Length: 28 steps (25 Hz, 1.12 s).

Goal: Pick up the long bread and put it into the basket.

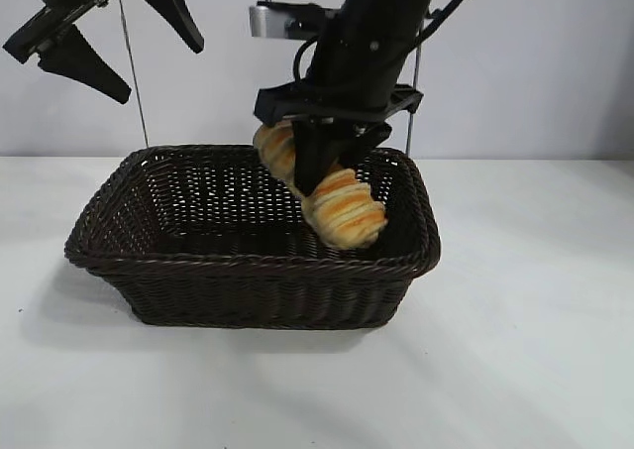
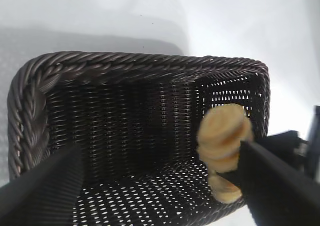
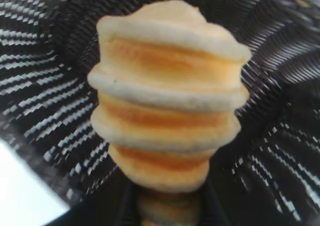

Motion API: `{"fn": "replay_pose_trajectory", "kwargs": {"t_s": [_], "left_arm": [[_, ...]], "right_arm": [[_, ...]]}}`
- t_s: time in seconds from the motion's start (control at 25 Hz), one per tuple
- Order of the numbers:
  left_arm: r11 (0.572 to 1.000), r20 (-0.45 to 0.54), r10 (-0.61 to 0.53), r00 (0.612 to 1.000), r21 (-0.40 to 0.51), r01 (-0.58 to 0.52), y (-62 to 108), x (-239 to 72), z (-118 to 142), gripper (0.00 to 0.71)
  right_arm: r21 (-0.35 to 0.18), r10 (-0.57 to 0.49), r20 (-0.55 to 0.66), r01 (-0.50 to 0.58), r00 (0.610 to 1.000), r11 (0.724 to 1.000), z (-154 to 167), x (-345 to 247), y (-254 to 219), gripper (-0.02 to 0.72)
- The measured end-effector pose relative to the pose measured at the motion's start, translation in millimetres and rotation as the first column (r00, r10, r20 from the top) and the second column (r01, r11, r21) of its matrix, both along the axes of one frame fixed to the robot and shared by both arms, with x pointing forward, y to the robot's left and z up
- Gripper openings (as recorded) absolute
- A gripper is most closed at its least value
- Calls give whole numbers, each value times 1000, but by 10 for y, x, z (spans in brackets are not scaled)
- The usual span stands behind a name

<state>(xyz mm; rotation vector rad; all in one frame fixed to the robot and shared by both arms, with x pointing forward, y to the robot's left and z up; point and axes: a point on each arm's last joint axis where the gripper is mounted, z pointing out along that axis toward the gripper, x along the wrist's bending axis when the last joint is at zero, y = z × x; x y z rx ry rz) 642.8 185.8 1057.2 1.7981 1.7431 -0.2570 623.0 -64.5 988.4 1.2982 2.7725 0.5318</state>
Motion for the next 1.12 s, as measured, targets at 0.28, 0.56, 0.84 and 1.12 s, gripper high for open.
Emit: {"fn": "replay_pose_trajectory", "kwargs": {"t_s": [0.28,0.56,0.84,1.12], "left_arm": [[1000,0,0,1000,0,0,0,0,0,607],[1000,0,0,1000,0,0,0,0,0,607],[1000,0,0,1000,0,0,0,0,0,607],[1000,0,0,1000,0,0,0,0,0,607]], "right_arm": [[2,-6,1,6,1000,1000,13,-2,-2,494],[27,-29,37,28,999,999,372,-57,-85,538],[116,-101,64,93,993,989,938,18,-387,538],[202,-242,33,230,970,952,1189,203,-879,538]]}}
